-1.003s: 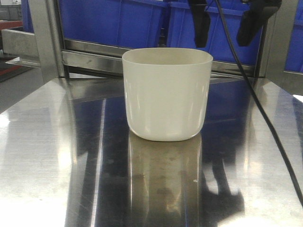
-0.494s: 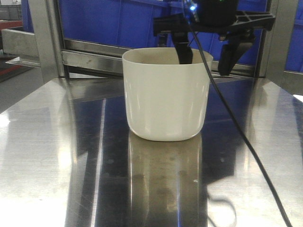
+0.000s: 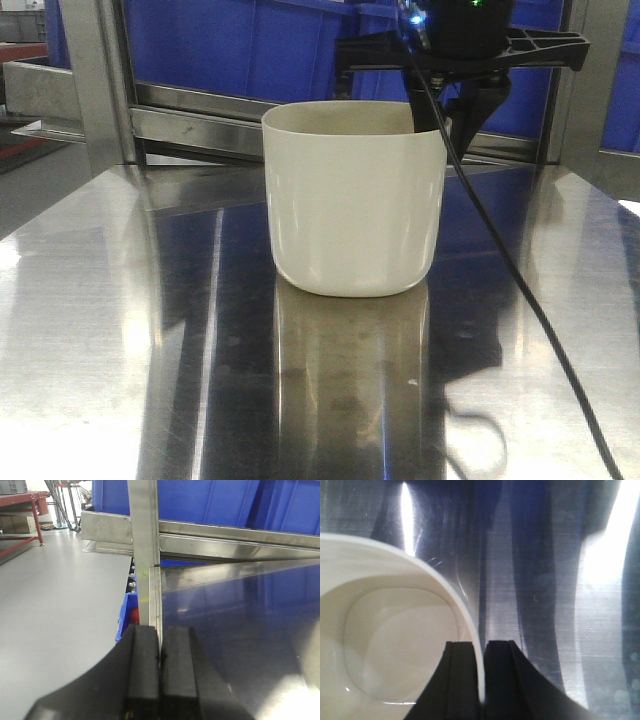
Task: Move white bin to right shelf second layer
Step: 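Lower the right gripper onto the white bin's rim, then close the right gripper on the rim and lift the bin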
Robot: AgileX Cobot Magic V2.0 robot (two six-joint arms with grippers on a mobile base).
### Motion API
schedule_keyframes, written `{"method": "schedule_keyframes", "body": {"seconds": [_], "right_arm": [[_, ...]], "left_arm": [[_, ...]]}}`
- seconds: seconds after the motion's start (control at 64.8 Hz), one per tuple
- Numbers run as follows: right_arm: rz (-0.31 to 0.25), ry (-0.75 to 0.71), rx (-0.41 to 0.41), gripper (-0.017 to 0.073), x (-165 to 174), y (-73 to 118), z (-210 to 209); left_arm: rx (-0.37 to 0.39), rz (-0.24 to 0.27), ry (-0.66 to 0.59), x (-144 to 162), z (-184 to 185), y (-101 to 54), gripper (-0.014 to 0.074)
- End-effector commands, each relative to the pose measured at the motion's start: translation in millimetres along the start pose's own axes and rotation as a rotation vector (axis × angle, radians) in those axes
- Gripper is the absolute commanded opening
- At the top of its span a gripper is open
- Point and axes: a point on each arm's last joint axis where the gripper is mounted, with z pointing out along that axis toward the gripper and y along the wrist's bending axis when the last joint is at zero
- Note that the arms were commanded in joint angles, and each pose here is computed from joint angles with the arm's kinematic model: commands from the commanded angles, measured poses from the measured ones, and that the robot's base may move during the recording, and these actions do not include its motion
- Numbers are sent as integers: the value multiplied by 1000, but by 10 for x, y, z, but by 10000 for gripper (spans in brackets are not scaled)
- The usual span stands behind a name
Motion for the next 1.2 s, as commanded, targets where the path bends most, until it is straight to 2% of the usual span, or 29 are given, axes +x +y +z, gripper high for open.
{"method": "schedule_keyframes", "body": {"seconds": [0.0, 0.278, 0.355, 0.478, 0.555, 0.941, 1.018, 1.188], "right_arm": [[-2, -93, -37, 47, -104, -34, -287], [-1, -130, -50, 48, -101, -94, -503], [-59, -170, -41, 48, -100, -156, -643], [-201, -228, -48, 48, -75, -298, -812], [-216, -275, -80, 48, -48, -467, -917], [-131, -513, -104, 48, 428, -1462, -1079], [-149, -550, -101, 48, 574, -1604, -1112], [-106, -592, -71, 46, 926, -1825, -1158]], "left_arm": [[2, -3, -66, 36, 6, -2, 85], [2, -3, -66, 36, 6, -2, 85], [2, -3, -66, 36, 6, -2, 85], [2, -3, -66, 36, 6, -2, 85], [2, -3, -66, 36, 6, -2, 85], [2, -3, -66, 36, 6, -2, 85], [2, -3, -66, 36, 6, -2, 85], [2, -3, -66, 36, 6, -2, 85]]}}
